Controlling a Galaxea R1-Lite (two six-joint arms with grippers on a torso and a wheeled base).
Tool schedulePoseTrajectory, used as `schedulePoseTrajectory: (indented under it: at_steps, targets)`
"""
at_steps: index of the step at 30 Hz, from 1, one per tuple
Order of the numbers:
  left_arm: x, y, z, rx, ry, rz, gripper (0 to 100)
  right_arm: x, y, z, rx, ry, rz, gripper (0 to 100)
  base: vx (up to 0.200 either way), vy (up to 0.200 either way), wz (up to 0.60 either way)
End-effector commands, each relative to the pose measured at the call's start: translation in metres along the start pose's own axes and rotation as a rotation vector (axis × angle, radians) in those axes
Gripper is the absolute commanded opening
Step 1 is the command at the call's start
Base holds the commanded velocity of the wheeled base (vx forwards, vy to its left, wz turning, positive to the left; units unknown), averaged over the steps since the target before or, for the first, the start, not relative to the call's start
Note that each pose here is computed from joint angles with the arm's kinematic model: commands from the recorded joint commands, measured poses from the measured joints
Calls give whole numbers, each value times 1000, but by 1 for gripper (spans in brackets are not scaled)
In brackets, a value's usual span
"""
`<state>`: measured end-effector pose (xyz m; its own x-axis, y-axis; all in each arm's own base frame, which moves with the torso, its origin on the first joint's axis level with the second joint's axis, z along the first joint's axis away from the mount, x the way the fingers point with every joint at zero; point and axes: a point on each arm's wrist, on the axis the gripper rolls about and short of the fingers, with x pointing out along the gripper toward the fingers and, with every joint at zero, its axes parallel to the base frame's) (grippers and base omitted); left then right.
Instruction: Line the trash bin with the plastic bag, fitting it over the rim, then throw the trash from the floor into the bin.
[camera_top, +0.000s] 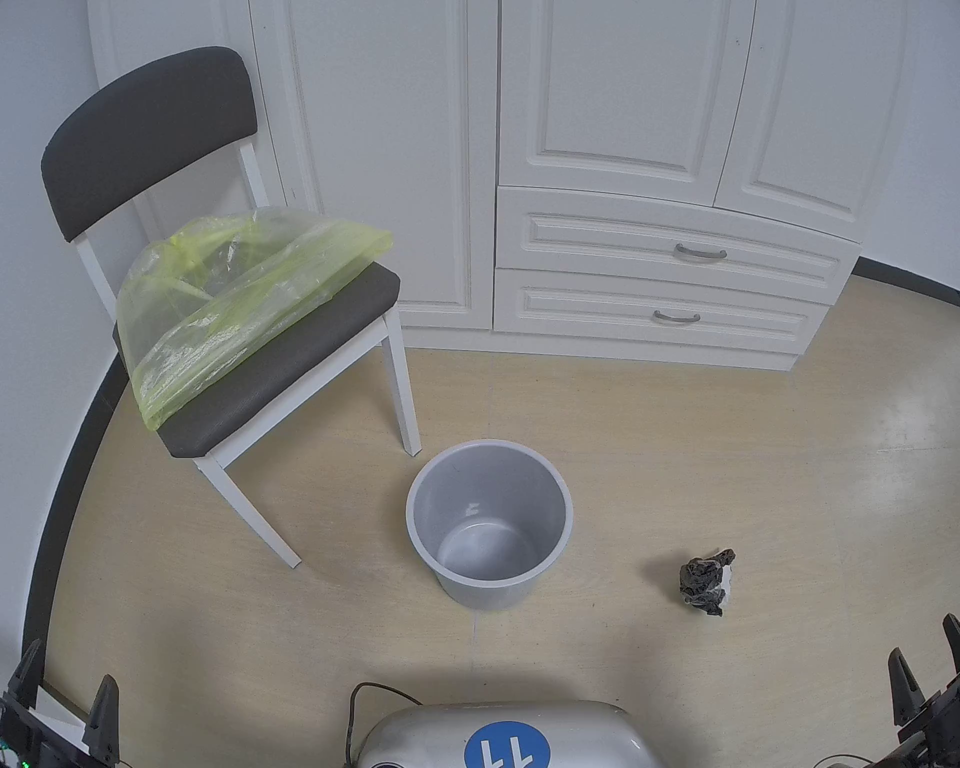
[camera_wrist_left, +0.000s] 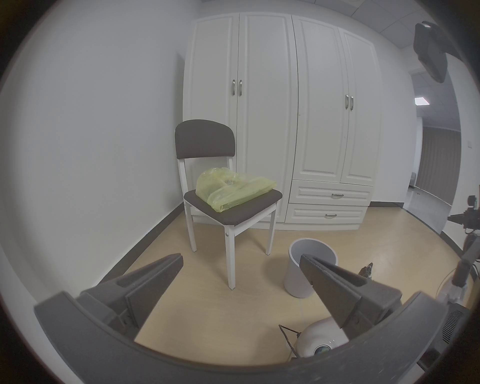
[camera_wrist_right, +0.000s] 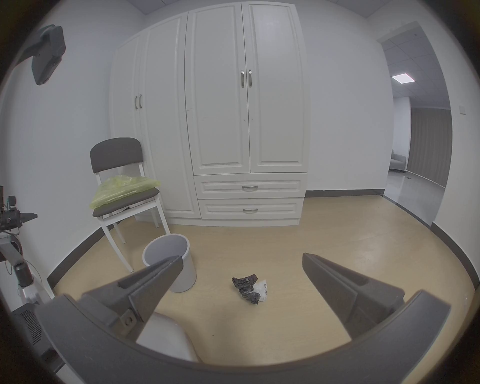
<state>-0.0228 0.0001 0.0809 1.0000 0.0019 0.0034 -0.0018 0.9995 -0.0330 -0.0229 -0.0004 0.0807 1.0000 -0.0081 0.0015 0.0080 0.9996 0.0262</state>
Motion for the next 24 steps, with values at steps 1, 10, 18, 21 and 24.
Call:
schedulePoseTrajectory:
  at_steps: [1,10,18,21,24]
  targets:
    - [0,0,-5,-4,0,1,100,0,0,-5,0,0,0,100,0,0,0]
    - [0,0,-5,5,0,4,100,0,0,-5,-6,0,-3,100,0,0,0]
    - [0,-1,-5,111,-4,-66,100,0,1,-5,-92,3,25,100,0,0,0]
    - [0,-2,-4,128,-8,-74,100,0,1,-5,-106,2,30,100,0,0,0]
    - [0,-2,-4,127,-8,-75,100,0,1,-5,-106,2,31,100,0,0,0]
